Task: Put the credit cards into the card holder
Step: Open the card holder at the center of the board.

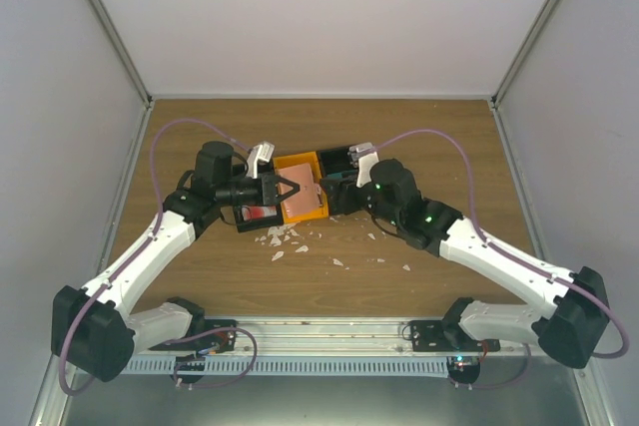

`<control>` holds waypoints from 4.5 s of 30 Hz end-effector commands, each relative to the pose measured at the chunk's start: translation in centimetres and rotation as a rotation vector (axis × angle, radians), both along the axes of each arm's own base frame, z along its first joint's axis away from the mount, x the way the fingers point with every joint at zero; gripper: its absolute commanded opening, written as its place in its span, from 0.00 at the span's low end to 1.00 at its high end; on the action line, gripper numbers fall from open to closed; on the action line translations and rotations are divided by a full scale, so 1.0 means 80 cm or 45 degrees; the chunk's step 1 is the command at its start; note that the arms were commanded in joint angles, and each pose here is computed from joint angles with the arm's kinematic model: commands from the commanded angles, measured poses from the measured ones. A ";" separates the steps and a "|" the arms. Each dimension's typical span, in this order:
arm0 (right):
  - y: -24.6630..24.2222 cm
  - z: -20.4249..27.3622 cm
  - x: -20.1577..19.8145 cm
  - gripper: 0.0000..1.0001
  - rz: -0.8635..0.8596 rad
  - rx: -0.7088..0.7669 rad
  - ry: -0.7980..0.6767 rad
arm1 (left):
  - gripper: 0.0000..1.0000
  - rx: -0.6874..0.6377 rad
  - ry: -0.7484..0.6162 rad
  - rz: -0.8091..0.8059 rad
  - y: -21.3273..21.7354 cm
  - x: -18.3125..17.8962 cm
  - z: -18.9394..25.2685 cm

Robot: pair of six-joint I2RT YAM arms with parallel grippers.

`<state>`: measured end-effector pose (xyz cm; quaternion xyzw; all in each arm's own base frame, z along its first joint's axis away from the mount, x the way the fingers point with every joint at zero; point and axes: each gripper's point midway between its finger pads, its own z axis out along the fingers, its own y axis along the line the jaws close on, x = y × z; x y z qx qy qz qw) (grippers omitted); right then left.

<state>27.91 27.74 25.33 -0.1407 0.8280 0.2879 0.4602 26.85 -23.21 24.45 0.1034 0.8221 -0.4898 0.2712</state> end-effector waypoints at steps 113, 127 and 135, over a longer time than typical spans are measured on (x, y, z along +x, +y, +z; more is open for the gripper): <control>-0.095 -0.205 -0.080 0.35 -0.241 -0.297 0.591 | 0.25 0.173 0.656 -0.120 -0.055 -0.093 -0.242; -0.007 -0.098 -0.123 0.46 0.365 0.140 0.419 | 0.25 0.214 0.622 -0.123 -0.062 -0.081 -0.244; -0.016 -0.188 -0.120 0.32 0.258 -0.058 0.646 | 0.25 0.234 0.631 -0.090 -0.060 -0.079 -0.250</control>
